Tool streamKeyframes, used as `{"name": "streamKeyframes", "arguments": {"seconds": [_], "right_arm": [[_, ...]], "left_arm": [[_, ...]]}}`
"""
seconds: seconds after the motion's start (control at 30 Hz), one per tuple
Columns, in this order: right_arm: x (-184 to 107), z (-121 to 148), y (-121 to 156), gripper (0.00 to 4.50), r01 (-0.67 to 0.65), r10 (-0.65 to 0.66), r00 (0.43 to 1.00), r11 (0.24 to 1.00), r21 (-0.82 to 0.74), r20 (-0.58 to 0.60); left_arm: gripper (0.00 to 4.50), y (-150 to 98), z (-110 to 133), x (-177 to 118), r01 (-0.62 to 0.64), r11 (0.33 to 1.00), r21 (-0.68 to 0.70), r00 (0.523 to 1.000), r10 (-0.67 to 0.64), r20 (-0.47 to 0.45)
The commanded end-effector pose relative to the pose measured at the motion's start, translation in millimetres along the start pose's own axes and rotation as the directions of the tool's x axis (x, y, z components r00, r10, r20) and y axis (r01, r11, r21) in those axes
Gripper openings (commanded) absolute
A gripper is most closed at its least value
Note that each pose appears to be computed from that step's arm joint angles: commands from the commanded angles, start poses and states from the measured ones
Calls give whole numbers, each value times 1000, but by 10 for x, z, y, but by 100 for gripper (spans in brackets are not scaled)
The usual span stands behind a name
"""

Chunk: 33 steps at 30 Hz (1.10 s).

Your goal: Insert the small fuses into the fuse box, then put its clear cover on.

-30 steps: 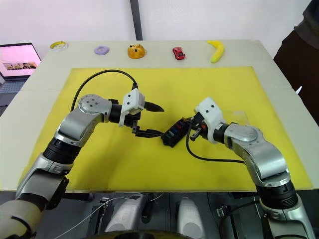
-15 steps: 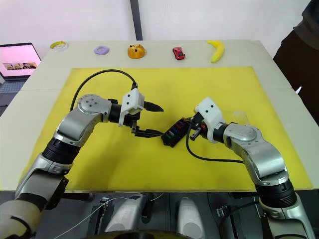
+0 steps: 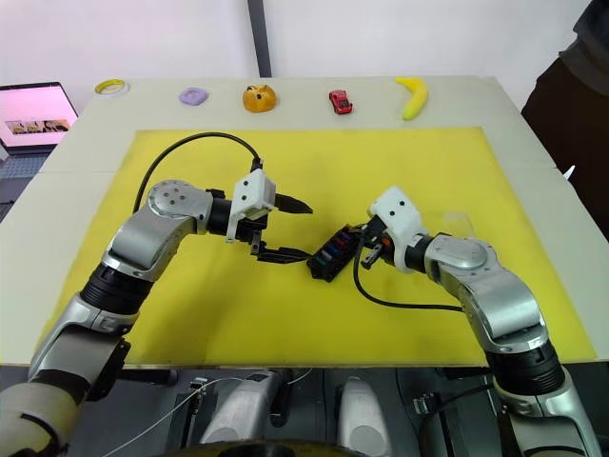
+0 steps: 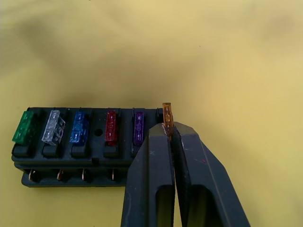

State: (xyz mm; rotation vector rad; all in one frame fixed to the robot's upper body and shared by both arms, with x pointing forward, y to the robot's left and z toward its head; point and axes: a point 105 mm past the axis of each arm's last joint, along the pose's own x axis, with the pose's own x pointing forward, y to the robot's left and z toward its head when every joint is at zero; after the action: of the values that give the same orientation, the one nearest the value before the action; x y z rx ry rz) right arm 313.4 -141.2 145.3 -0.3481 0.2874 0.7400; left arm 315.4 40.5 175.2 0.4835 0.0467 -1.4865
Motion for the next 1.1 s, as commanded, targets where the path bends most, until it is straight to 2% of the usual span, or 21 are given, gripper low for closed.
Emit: {"name": "streamKeyframes", "arguments": {"seconds": [0.03,0.73,1.1], "right_arm": [[-5,60,-14,0,-4,5,1000,999,-44,10],[7,79,-56,0,-67,60,997,986,-150,-54],[1,143,-55,0,-82,75,996,983,-166,-45]], "left_arm": [[446,-20,82,-17,0,999,35,1000,0,17],[446,-11,76,-2,-13,1000,27,1000,12,27],[446,-13,77,6,-16,999,28,999,15,32]]}}
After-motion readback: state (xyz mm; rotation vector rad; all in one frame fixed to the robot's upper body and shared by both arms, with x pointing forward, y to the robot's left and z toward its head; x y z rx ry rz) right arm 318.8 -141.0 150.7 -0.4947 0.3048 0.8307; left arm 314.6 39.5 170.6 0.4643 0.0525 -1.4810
